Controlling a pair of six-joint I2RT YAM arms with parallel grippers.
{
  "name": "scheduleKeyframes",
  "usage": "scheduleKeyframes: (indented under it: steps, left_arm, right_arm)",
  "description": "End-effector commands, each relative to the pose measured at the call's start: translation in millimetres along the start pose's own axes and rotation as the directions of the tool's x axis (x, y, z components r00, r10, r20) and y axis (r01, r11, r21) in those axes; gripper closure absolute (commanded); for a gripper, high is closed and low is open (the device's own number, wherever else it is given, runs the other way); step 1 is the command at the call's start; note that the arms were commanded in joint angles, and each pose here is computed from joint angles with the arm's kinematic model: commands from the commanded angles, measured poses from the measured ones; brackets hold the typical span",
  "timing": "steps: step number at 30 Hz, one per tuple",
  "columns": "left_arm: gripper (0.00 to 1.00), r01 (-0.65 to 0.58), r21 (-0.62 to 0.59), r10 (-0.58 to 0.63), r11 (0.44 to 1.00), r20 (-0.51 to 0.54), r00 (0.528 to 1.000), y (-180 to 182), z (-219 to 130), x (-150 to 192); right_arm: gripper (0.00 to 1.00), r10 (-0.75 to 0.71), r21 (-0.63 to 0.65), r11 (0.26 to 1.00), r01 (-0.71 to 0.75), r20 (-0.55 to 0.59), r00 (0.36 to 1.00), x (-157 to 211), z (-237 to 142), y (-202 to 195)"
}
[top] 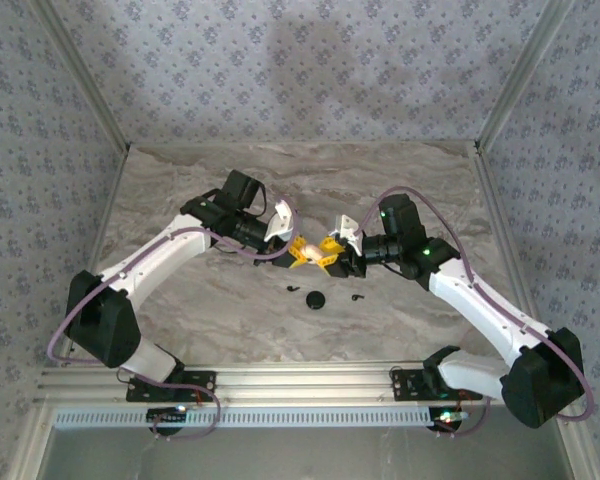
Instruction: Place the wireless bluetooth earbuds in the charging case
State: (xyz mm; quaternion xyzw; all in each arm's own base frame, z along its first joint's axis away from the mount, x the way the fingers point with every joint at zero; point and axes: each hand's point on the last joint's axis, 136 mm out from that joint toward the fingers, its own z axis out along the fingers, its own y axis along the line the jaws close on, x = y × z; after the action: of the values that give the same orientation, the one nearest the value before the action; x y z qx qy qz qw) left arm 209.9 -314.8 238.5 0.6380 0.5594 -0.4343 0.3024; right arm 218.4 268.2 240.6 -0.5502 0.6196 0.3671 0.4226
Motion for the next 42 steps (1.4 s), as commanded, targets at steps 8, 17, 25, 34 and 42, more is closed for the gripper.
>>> scheduleKeyframes:
  steps: [8,17,25,34,42]
  left_arm:
    - [0.73,-0.032,0.030,0.031,0.999,0.048,0.998,-16,-6,-15]
    - [0.55,-0.038,0.014,0.037,0.999,0.036,0.999,-14,-6,-14]
    - [0.45,-0.044,0.012,0.043,0.999,0.035,0.998,-14,-7,-13]
    - [0.45,-0.040,0.018,0.040,0.999,0.010,0.999,-14,-4,-5]
    - [0.45,-0.033,0.016,0.033,0.999,-0.009,0.999,-12,-1,-1]
  right_arm:
    - [0.77,-0.023,0.035,0.999,0.024,-0.052,0.998,6,-5,-4]
    - [0.78,-0.049,0.028,0.998,0.052,-0.114,0.992,11,-4,-5]
    - [0.78,-0.074,0.015,0.997,0.077,-0.152,0.986,14,-4,-2]
    - [0.78,-0.097,-0.004,0.995,0.098,-0.155,0.983,10,1,-2]
    - [0.78,-0.118,-0.018,0.993,0.117,-0.111,0.987,-3,-2,2]
